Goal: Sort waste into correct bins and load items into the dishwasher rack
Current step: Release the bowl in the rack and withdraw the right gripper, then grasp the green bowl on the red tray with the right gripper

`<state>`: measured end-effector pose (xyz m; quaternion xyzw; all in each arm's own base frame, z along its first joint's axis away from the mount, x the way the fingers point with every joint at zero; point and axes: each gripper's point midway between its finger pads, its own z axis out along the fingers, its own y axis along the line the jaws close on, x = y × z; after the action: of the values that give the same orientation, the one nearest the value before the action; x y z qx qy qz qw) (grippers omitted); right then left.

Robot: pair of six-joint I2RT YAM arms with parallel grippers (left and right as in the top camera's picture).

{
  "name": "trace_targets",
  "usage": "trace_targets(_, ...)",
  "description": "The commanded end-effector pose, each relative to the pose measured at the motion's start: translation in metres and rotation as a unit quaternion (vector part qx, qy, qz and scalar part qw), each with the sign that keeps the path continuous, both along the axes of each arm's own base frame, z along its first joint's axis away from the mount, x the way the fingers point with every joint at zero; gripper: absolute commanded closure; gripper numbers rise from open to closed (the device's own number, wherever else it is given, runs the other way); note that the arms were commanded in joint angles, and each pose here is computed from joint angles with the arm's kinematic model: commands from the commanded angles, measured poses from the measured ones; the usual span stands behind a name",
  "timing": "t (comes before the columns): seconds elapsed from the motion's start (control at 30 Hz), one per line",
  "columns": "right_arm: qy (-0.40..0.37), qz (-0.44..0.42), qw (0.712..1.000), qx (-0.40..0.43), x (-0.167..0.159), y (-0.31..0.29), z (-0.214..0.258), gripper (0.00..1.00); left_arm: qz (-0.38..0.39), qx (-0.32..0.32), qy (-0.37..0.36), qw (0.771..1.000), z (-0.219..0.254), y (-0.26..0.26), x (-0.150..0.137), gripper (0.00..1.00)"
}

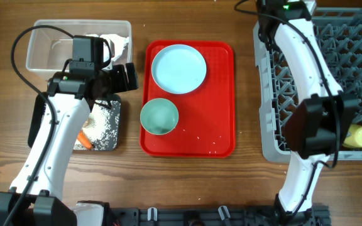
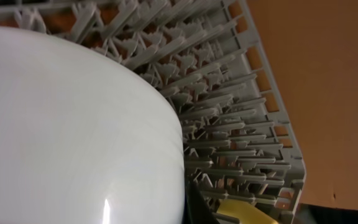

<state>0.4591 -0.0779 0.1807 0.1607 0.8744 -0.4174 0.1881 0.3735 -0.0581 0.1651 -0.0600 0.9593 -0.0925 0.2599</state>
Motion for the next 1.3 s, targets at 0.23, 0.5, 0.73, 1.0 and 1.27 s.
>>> trace_targets(0.23, -0.028, -0.088, 0.996, 0.020, -0.005, -0.042, -0.031, 0.96, 0.001, -0.004, 0.002, 1.000, -0.001, 0.000, 0.001, 0.00)
trace_targets(0.5, -0.027, -0.067, 0.994, 0.082, 0.004, -0.017, -0.046, 0.96, 0.001, -0.004, 0.002, 1.000, -0.001, 0.000, 0.001, 0.00)
trace_targets(0.73, 0.068, 0.013, 0.983, 0.171, -0.003, 0.024, -0.070, 0.79, 0.001, -0.004, 0.002, 1.000, -0.001, 0.000, 0.001, 0.00)
trace_targets(1.0, 0.146, 0.038, 0.957, 0.250, -0.028, 0.049, -0.085, 0.62, 0.001, -0.004, 0.002, 1.000, -0.001, 0.000, 0.001, 0.00)
trace_targets(1.27, 0.153, 0.072, 0.950, 0.263, -0.037, 0.072, -0.060, 0.52, 0.001, -0.004, 0.002, 1.000, -0.001, 0.000, 0.001, 0.00)
